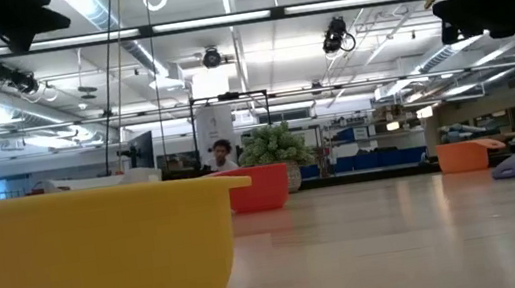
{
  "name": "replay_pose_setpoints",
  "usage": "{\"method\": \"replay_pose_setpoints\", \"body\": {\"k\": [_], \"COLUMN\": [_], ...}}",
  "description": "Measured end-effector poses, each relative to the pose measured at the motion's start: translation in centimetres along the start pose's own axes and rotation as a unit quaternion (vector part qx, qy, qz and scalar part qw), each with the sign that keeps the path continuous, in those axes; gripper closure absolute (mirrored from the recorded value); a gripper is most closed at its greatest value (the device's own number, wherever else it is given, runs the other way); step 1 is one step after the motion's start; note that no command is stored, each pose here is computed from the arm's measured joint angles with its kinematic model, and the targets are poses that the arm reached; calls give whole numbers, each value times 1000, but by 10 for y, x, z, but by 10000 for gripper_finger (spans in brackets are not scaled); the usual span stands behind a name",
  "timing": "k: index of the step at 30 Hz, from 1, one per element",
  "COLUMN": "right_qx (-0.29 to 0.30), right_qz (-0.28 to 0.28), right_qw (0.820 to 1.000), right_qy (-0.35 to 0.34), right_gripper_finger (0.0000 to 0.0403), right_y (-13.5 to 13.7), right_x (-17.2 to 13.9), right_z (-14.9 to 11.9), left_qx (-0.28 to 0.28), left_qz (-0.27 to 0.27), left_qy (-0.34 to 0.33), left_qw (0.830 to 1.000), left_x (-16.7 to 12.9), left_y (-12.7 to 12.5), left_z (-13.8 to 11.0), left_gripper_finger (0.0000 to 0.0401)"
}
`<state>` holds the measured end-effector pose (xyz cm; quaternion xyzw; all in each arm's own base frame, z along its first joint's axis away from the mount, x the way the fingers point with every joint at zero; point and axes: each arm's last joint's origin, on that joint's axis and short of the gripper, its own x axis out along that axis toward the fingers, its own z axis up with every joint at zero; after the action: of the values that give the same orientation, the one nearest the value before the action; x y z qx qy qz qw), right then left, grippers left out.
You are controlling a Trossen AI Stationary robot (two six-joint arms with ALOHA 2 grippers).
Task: Nest measuring cups in basket
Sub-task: Move the orange measuring cup between the red measuring cup and the violet measuring cup
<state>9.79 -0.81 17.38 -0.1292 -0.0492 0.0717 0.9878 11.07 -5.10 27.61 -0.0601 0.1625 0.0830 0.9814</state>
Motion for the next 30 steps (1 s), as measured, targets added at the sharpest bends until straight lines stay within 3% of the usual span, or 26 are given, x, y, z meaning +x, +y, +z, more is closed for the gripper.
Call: {"method": "replay_pose_setpoints", "body": {"k": [10,21,25,30], "right_qx": [-1,154,184,201], "right_qz": [-3,-20,-40,-82], "right_qw": [1000,983,981,974], "right_qy": [-30,-93,-49,63], "right_gripper_finger": [389,389,391,396], "right_y": [-1,-5,-6,-9], "right_x": [0,-2,-2,-6], "right_z": [6,18,19,27], "left_qx": [-39,-65,-64,-64], "left_qz": [35,36,37,38], "left_qy": [60,65,66,66], "left_qw": [997,995,995,995], "left_x": [18,20,20,20], "left_y": [-13,-12,-12,-12], "left_z": [14,15,15,15], "left_gripper_finger": [195,195,195,195]}}
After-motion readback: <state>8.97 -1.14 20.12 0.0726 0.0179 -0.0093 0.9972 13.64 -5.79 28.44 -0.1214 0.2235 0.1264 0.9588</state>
